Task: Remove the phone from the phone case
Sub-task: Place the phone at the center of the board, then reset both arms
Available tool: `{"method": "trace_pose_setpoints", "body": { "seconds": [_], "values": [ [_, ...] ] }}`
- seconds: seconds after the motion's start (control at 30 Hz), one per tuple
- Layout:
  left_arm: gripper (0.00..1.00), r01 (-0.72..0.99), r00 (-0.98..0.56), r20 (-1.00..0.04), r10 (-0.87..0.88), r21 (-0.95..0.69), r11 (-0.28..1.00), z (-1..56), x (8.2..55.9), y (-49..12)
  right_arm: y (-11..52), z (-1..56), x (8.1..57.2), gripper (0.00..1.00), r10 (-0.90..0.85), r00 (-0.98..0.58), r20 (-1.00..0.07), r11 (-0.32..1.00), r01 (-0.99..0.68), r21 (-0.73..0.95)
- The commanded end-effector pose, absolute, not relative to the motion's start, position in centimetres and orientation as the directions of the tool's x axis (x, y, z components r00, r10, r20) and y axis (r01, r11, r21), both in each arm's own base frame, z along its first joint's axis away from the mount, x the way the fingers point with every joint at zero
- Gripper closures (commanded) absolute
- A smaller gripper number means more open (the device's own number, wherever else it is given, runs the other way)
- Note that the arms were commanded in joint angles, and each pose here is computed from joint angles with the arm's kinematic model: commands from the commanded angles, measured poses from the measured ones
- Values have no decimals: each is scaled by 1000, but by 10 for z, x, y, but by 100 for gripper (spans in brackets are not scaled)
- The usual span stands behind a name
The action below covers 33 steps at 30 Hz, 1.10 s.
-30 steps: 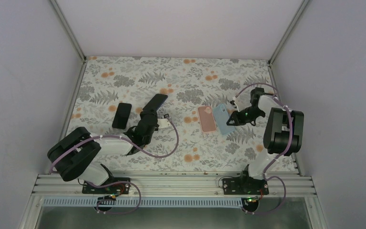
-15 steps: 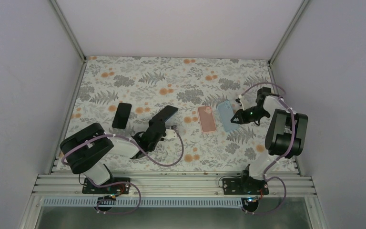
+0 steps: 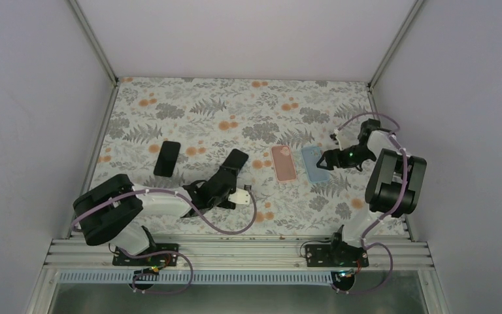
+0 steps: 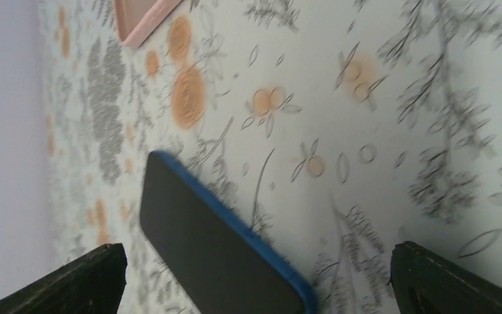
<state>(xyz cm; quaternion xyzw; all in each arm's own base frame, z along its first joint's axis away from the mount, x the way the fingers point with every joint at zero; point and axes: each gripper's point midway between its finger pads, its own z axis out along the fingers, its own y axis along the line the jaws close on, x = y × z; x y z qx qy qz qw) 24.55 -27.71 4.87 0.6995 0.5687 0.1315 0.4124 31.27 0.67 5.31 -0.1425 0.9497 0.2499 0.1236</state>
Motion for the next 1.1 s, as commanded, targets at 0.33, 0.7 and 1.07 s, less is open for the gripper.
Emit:
{"method": "trace_pose_setpoints", "body": {
  "seconds": [0.33,0.7,1.07],
  "values": [
    [0,971,64,-748,660,199,132,209,274,-337,-4,253,358,0,-229,-651,-724,895,-433,107],
    [0,937,-162,-818,552,47,345,289,356,-266,-3,287,355,0,-45,-365,-930,948,-308,75],
    [0,910,-223,-827,516,13,414,300,376,-255,-15,276,355,0,-101,-336,-936,969,-248,-15]
  ]
}}
